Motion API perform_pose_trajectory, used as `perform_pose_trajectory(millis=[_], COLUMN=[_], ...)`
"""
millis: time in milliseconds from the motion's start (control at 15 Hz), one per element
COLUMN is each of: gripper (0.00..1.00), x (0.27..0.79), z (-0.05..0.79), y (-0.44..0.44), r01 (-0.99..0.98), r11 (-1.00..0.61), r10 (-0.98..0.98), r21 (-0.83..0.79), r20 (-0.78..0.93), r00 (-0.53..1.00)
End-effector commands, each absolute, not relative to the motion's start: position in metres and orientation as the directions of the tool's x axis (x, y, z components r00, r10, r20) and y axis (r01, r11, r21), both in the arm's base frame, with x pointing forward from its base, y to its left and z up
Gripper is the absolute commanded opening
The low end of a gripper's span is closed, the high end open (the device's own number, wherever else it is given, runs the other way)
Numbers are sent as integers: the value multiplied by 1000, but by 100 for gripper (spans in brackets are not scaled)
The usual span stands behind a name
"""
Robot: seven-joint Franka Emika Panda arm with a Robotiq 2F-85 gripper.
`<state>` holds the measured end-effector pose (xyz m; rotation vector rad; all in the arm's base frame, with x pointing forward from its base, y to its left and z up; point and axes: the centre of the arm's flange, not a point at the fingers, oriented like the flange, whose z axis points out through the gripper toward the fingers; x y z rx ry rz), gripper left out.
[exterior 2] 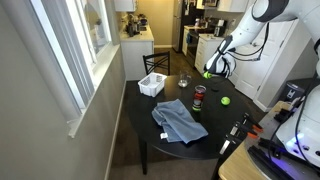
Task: Put one tennis ball in the container.
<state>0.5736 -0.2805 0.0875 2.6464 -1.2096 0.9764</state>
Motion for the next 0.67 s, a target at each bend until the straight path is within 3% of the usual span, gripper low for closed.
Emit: perform_pose_trajectory(millis=[0, 600], gripper=[37, 37], x=[537, 530], z=[126, 135], y=[-267, -196], r01=[-676, -559], r11=[-715, -812], r10=[-626, -553], r21=[-179, -170], r20=[595, 532], r00=[505, 641])
